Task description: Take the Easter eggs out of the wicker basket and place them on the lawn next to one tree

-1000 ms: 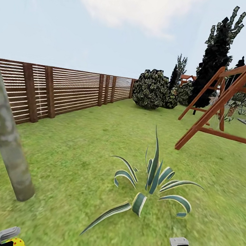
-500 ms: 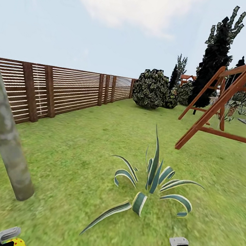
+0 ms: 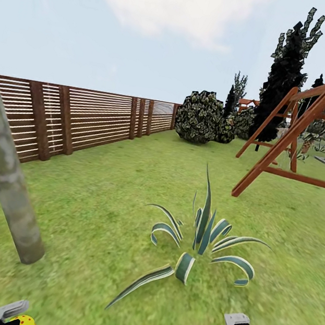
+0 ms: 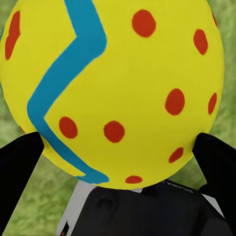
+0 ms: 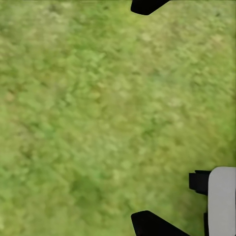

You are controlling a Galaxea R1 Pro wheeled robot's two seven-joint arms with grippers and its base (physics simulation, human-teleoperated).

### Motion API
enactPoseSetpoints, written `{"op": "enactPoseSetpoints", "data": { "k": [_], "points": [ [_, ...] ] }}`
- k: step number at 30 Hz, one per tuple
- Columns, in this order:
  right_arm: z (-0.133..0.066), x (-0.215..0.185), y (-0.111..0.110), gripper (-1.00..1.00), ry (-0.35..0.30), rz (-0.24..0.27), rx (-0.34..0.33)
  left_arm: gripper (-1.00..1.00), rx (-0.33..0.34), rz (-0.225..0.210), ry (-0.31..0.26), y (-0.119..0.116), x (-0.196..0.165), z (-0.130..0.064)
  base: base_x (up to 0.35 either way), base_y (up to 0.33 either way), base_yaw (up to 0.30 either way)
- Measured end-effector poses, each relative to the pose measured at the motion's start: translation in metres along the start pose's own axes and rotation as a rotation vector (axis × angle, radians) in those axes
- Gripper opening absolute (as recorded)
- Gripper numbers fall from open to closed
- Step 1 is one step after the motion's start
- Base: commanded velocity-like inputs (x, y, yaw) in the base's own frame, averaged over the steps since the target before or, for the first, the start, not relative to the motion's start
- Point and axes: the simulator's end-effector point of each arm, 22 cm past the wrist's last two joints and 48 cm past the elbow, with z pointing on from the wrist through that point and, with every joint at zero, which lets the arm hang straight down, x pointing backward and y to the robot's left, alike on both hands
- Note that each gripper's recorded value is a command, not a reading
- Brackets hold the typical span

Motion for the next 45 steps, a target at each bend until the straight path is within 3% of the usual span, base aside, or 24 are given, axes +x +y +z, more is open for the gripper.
{"op": "enactPoseSetpoints", "data": {
  "k": [45],
  "points": [
    [0.06,0.017,0.019,1.0,-0.003,-0.005,-0.005,-1.0,0.013,0.001,0.007,-0.003,0.011,0.067,0.0,0.0,0.0]
  ]
}}
